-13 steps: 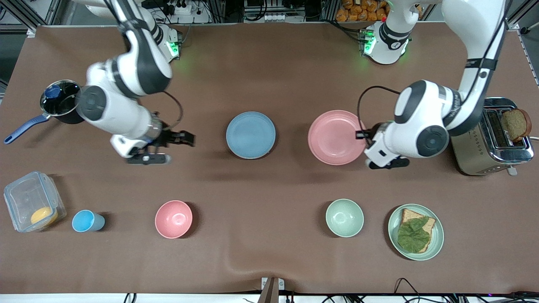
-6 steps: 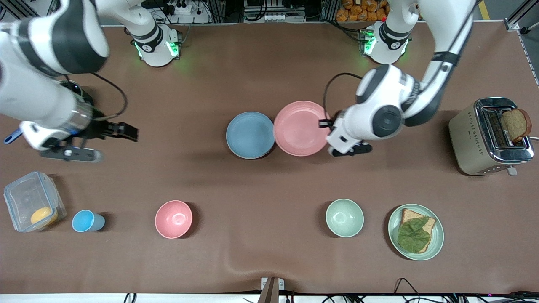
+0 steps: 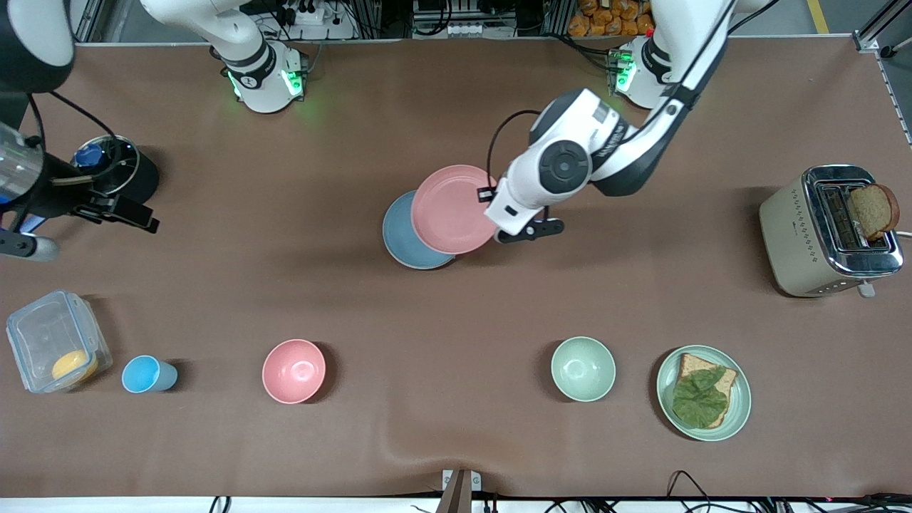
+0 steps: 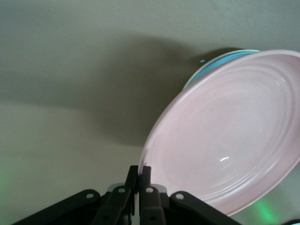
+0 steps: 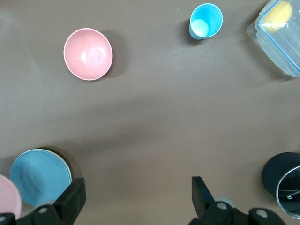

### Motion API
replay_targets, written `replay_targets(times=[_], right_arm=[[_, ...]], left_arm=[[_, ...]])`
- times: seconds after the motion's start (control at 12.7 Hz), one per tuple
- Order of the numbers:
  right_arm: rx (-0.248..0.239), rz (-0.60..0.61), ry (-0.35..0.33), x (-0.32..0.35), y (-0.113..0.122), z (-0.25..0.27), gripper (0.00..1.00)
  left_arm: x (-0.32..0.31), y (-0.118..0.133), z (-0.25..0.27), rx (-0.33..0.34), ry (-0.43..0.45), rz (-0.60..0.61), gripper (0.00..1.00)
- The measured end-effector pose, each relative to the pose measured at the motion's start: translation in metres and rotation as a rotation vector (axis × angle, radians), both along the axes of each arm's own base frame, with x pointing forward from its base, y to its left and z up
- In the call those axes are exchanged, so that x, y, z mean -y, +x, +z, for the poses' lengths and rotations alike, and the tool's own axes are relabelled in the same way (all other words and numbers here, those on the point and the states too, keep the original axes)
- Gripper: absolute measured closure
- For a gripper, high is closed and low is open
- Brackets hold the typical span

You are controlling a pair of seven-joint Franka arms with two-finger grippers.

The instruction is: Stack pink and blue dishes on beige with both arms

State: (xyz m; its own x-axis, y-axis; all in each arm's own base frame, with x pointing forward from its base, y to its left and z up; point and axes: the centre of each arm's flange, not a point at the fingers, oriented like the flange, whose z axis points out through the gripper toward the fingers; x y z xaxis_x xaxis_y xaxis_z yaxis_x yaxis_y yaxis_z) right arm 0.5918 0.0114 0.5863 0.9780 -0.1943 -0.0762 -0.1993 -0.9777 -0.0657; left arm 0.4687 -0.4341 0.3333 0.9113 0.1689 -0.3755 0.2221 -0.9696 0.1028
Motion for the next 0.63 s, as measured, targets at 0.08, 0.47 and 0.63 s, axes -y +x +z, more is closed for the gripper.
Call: replay_targets(times=[0.08,0.47,0.63], right_arm=[[-0.002,0.000,0.003,0.006,0.000,-0.002,0.00],[0.018,-0.031,-0.005,0.037,-0.007,0.002,0.00],[0.062,-0.050,-0.006,0.051,-0.006,0.009,0.00]], left_arm=[[0.010,-0.005,-0.010,-0.003,0.000,0.008,0.95],[0.038,-0.021,-0.051,-0.013,-0.007,0.032,0.95],[0.046,-0.027,-0.063,-0.013,-0.013,0.032,0.95]])
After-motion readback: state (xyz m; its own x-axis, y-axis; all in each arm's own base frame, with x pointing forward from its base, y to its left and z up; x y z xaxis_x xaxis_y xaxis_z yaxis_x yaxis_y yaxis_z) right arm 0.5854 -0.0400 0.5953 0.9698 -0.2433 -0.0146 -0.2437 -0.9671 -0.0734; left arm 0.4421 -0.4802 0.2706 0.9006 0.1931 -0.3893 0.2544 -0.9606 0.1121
